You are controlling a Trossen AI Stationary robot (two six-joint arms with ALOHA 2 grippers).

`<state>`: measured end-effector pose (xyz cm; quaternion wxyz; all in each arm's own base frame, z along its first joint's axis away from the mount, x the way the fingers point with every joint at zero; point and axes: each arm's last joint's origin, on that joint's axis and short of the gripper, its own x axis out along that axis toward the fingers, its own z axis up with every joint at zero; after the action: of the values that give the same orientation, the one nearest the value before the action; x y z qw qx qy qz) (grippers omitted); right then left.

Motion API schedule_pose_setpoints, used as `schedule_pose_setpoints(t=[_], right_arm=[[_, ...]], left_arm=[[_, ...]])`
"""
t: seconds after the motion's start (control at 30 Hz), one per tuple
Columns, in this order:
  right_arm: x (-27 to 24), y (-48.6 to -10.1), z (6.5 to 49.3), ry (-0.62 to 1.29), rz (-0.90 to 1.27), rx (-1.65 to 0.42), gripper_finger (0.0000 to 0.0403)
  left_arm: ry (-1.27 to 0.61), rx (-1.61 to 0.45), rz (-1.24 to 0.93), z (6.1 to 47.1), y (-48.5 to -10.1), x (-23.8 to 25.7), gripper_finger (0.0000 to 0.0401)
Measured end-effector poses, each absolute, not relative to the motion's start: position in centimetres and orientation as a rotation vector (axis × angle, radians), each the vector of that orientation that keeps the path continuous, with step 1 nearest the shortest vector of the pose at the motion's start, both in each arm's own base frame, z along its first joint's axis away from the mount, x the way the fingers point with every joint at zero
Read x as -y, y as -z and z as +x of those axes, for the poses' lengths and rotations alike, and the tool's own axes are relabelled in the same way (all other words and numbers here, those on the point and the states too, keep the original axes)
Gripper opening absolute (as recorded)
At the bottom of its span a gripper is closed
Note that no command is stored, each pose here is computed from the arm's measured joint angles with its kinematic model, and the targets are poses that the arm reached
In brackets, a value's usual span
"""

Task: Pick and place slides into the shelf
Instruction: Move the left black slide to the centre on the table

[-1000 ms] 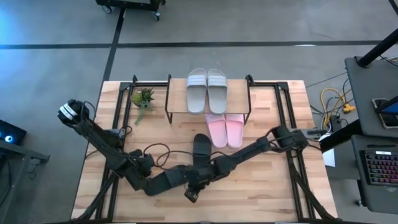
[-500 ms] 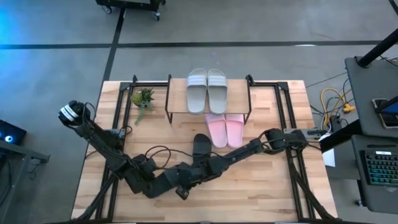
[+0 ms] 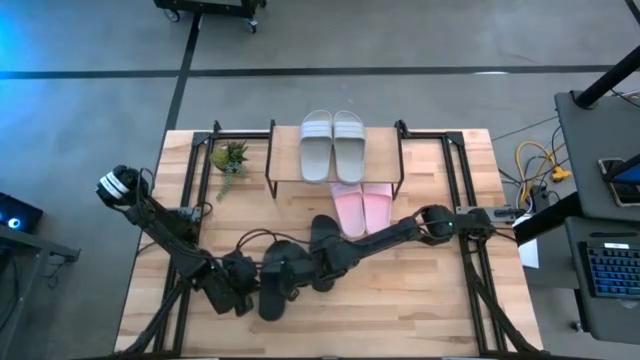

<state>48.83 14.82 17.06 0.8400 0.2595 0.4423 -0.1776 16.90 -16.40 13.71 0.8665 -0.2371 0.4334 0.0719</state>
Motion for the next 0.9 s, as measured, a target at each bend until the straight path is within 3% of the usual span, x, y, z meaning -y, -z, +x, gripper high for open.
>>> schedule_pose_setpoints(t=[0.23, 0.53, 0.7, 0.9], right_arm=[[-15.3, -19.4, 47.6, 0.432, 0.492, -1.047, 0.0013], [-15.9, -19.8, 44.5, 0.59, 0.436, -1.25, 0.0013], [-18.1, -20.9, 42.8, 0.531, 0.437, -1.33, 0.0013], [-19.9, -19.4, 41.8, 0.524, 0.479, -1.398, 0.0013]], left_arm=[[-0.186, -0.862, -0.46, 17.3, -13.7, 15.9, 0.0051], [-0.205, -0.809, -0.428, 18.4, -13.9, 15.0, 0.0051], [-0.172, -0.833, -0.45, 18.4, -14.0, 15.2, 0.0051], [-0.081, -0.869, -0.49, 18.1, -14.2, 16.2, 0.0051]])
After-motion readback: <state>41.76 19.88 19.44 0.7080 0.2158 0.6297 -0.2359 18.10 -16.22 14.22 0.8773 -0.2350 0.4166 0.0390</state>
